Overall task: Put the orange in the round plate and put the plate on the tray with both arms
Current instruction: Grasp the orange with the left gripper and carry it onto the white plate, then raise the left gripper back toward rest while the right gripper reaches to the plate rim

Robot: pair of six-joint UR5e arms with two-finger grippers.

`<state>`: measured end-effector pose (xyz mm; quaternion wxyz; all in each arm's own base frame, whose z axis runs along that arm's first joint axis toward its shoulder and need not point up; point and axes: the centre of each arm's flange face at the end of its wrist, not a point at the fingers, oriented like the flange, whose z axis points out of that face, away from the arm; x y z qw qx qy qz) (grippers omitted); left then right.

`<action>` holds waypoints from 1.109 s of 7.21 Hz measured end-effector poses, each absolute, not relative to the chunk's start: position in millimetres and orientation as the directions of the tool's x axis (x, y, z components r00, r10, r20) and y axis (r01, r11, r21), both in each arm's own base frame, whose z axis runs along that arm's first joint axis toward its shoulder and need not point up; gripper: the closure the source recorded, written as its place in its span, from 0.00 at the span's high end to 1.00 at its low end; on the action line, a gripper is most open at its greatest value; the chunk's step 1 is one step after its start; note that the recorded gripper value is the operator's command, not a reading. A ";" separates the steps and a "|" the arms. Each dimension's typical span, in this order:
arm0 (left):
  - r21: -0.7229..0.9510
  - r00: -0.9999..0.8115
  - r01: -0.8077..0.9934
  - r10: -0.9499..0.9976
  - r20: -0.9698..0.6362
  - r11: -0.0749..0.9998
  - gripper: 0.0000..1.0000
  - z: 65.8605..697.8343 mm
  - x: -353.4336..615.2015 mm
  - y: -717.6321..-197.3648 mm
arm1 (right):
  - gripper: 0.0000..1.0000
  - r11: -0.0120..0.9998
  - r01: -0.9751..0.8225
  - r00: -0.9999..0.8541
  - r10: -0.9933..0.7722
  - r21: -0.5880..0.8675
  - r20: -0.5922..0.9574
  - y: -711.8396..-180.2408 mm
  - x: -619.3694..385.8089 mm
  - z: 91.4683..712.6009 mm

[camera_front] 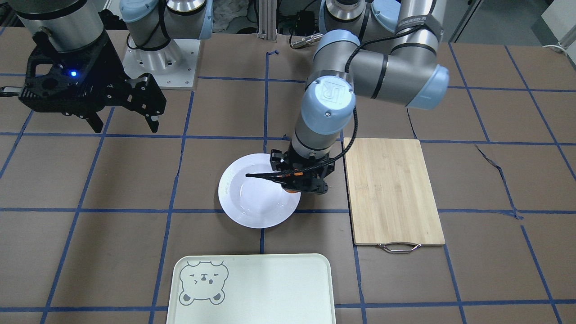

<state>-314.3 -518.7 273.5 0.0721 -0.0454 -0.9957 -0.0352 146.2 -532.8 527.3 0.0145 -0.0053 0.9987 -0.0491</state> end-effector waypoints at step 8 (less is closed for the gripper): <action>0.009 -0.985 0.000 -0.002 0.172 1.000 1.00 324.0 -293.5 -554.9 | 1.00 0.997 0.016 -0.993 0.007 -0.080 -0.115 -540.8 141.3 514.8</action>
